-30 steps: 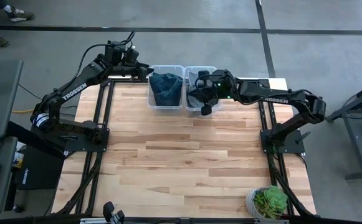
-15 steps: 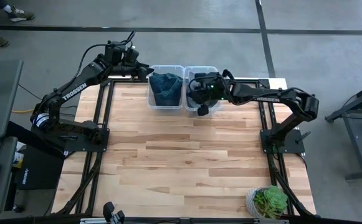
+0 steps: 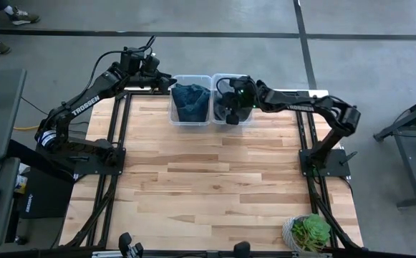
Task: Pick & Place hat
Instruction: Return to Home Position
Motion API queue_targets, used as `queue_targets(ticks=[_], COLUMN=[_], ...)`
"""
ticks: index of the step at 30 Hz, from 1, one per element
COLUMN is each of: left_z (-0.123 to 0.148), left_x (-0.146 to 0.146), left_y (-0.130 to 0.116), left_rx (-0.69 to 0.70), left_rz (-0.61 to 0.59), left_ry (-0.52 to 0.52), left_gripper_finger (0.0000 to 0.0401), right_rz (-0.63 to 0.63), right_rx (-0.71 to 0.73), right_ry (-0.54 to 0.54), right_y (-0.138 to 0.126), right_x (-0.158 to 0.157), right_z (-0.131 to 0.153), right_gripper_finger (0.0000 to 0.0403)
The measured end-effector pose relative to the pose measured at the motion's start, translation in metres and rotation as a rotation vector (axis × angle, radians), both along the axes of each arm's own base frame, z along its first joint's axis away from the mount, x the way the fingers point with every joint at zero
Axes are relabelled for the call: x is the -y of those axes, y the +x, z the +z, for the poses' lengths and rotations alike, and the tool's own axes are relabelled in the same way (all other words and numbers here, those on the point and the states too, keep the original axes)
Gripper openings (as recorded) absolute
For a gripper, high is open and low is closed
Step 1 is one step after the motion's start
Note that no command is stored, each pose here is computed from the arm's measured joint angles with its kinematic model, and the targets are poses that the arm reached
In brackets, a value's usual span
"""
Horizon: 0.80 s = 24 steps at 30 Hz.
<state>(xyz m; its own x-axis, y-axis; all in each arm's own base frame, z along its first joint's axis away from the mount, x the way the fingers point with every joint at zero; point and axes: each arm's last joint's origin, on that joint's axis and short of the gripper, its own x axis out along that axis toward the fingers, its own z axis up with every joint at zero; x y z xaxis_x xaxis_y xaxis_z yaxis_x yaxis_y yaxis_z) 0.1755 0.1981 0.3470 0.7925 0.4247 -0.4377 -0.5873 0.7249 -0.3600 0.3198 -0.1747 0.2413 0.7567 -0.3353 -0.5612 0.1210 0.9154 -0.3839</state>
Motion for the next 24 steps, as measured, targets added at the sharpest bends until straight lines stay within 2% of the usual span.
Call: queue_targets(ticks=[6, 17, 24], left_z=[0.0, 0.0, 0.0], left_x=[0.0, 0.0, 0.0], left_y=[0.0, 0.0, 0.0], left_rx=[0.0, 0.0, 0.005], left_rz=[0.0, -0.001, 0.0], left_ry=[0.0, -0.001, -0.007], left_gripper_finger=[0.0193, 0.0193, 0.0193], right_rz=[-0.017, -0.039, -0.047], right_rx=[-0.001, -0.023, 0.018], right_ry=[0.074, 0.117, 0.088], right_y=[0.0, -0.007, -0.007], right_x=[0.006, 0.013, 0.012], right_z=[-0.008, -0.012, 0.008], right_gripper_finger=[0.0, 0.0, 0.0])
